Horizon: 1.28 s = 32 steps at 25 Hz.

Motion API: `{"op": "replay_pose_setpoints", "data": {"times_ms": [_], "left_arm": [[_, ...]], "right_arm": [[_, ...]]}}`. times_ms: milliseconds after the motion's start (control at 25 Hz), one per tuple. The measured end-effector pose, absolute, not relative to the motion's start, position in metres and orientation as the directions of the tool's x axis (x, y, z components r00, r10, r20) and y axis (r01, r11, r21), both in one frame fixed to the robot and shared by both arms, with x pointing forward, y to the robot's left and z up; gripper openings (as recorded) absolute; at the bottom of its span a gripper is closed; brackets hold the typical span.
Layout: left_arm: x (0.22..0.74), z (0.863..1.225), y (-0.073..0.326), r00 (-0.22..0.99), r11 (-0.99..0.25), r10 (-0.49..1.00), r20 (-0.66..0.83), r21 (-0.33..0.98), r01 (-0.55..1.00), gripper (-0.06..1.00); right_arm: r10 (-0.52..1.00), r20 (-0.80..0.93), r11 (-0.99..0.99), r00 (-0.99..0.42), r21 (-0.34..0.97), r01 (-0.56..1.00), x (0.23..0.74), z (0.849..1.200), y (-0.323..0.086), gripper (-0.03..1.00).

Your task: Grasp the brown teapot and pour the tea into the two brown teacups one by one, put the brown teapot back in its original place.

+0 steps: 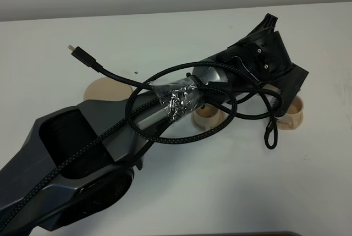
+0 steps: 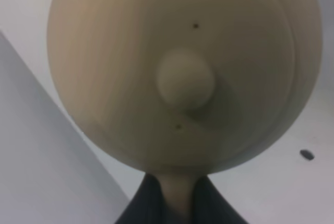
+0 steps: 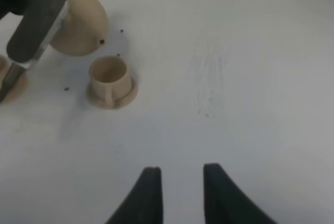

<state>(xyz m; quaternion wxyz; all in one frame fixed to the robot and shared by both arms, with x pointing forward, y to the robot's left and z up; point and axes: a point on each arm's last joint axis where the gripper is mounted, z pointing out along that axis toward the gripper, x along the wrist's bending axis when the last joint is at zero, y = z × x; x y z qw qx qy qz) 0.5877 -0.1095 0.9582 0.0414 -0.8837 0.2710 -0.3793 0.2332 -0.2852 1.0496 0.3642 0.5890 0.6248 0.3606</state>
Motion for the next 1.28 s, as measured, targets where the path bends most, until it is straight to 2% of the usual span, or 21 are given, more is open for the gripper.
{"op": "replay_pose_setpoints", "data": {"times_ms": [240,520,1280], "left_arm": [[0.588,0.959,-0.11,0.552,-0.841,-0.526,0.647,-0.299,-0.451,0.13],[0.585,0.945,-0.116,0.485,-0.788,-0.608,0.628,-0.408,-0.461,0.13],[0.582,0.949,-0.127,0.362,-0.731,-0.667,0.651,-0.478,-0.486,0.13]], "right_arm": [[0.999,-0.03,0.046,-0.041,0.88,0.473,0.233,1.05,-0.285,0.19],[0.999,-0.03,0.046,-0.041,0.88,0.473,0.233,1.05,-0.285,0.19],[0.999,-0.03,0.046,-0.041,0.88,0.473,0.233,1.05,-0.285,0.19]]}}
